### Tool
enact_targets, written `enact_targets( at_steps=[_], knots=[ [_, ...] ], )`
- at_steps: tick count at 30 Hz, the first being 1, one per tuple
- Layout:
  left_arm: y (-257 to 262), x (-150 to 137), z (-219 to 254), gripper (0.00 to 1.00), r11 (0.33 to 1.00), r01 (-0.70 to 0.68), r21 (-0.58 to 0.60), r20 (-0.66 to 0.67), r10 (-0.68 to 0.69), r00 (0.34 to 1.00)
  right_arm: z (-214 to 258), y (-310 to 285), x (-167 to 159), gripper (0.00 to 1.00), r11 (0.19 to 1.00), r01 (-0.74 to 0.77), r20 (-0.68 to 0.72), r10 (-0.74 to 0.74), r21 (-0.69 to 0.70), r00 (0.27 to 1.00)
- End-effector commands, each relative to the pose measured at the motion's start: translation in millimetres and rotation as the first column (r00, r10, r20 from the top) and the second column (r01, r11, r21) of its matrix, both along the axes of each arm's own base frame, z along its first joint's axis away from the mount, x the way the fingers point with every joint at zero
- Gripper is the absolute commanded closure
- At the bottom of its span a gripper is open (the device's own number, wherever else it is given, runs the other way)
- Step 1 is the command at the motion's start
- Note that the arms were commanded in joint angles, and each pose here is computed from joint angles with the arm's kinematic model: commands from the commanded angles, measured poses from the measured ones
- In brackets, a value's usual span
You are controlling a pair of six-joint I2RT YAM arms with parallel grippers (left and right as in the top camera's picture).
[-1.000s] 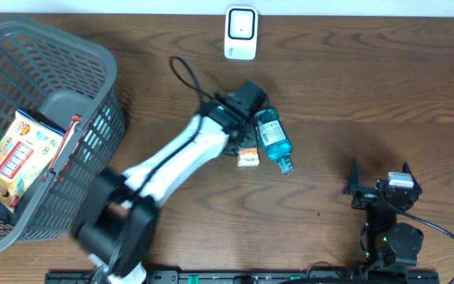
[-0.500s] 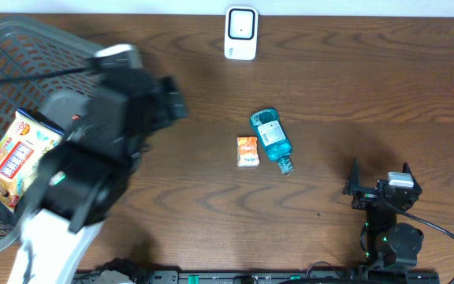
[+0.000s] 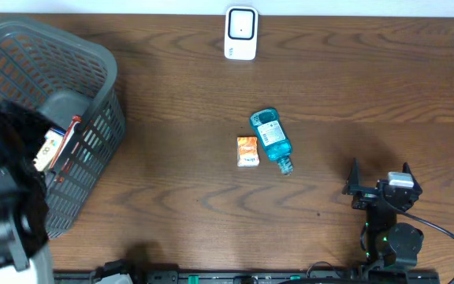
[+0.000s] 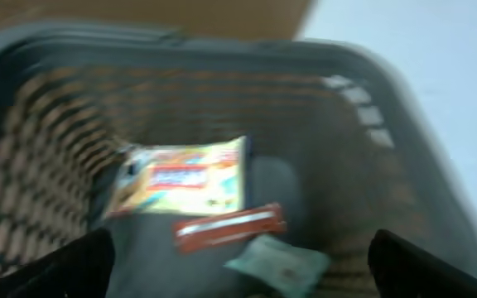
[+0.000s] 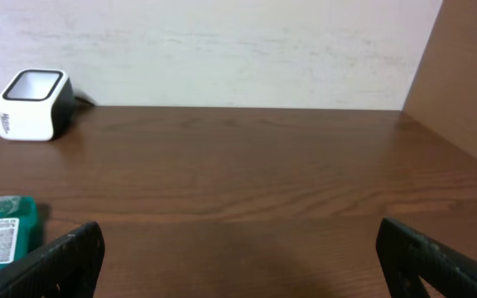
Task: Scan the item barcode
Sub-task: 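Release the packet and return the left gripper to the basket, then grasp the long red-and-white snack bar in the basket with the left gripper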
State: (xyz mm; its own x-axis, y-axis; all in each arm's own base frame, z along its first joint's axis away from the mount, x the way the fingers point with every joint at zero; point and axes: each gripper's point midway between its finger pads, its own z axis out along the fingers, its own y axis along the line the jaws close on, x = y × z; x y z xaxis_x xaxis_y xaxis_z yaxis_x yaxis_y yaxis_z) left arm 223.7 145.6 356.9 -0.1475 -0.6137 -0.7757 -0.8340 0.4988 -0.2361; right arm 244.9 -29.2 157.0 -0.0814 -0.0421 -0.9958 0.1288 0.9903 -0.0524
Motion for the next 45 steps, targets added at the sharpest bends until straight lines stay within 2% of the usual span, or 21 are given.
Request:
enact_targets(
  at_steps=[1, 6, 10, 17, 25, 31, 39, 45],
  knots=[
    [19.0, 6.9, -31.1, 0.02, 0.987, -0.099, -0.125, -0.066, 0.092, 0.994, -1.1, 2.2, 0.1, 0.01, 1.0, -0.01, -0.004, 0.01, -0.011, 1.0],
    [29.9, 27.9, -90.8, 0.02, 0.926, -0.14, -0.351, -0.19, 0.076, 0.979, -1.1, 2.2, 0.1, 0.01, 1.0, -0.01, -0.004, 0.01, -0.011, 1.0],
    [37.5, 40.6, -137.3, 0.02, 0.86, -0.194, -0.473, -0.294, 0.054, 0.954, -1.1, 2.2, 0.1, 0.01, 1.0, -0.01, -0.004, 0.01, -0.011, 1.0],
    [40.9, 36.4, -210.5, 0.02, 0.721, -0.427, -0.546, -0.499, 0.129, 0.857, -1.1, 2.2, 0.1, 0.01, 1.0, -0.01, -0.004, 0.01, -0.011, 1.0],
    [31.7, 35.5, -269.5, 0.02, 0.6, -0.563, -0.569, -0.625, 0.13, 0.77, -1.1, 2.2, 0.1, 0.01, 1.0, -0.01, -0.004, 0.01, -0.011, 1.0],
    [29.7, 33.6, -302.2, 0.02, 0.531, -0.642, -0.553, -0.644, 0.215, 0.734, -1.1, 2.2, 0.1, 0.01, 1.0, -0.01, -0.004, 0.01, -0.011, 1.0],
    [32.2, 43.8, -329.8, 0.02, 0.487, -0.663, -0.569, -0.584, 0.328, 0.742, -1.1, 2.2, 0.1, 0.01, 1.0, -0.01, -0.004, 0.01, -0.011, 1.0],
    [25.3, 65.6, -334.7, 0.02, 0.533, -0.612, -0.584, -0.528, 0.323, 0.785, -1.1, 2.2, 0.1, 0.01, 1.0, -0.01, -0.004, 0.01, -0.011, 1.0]
  ],
)
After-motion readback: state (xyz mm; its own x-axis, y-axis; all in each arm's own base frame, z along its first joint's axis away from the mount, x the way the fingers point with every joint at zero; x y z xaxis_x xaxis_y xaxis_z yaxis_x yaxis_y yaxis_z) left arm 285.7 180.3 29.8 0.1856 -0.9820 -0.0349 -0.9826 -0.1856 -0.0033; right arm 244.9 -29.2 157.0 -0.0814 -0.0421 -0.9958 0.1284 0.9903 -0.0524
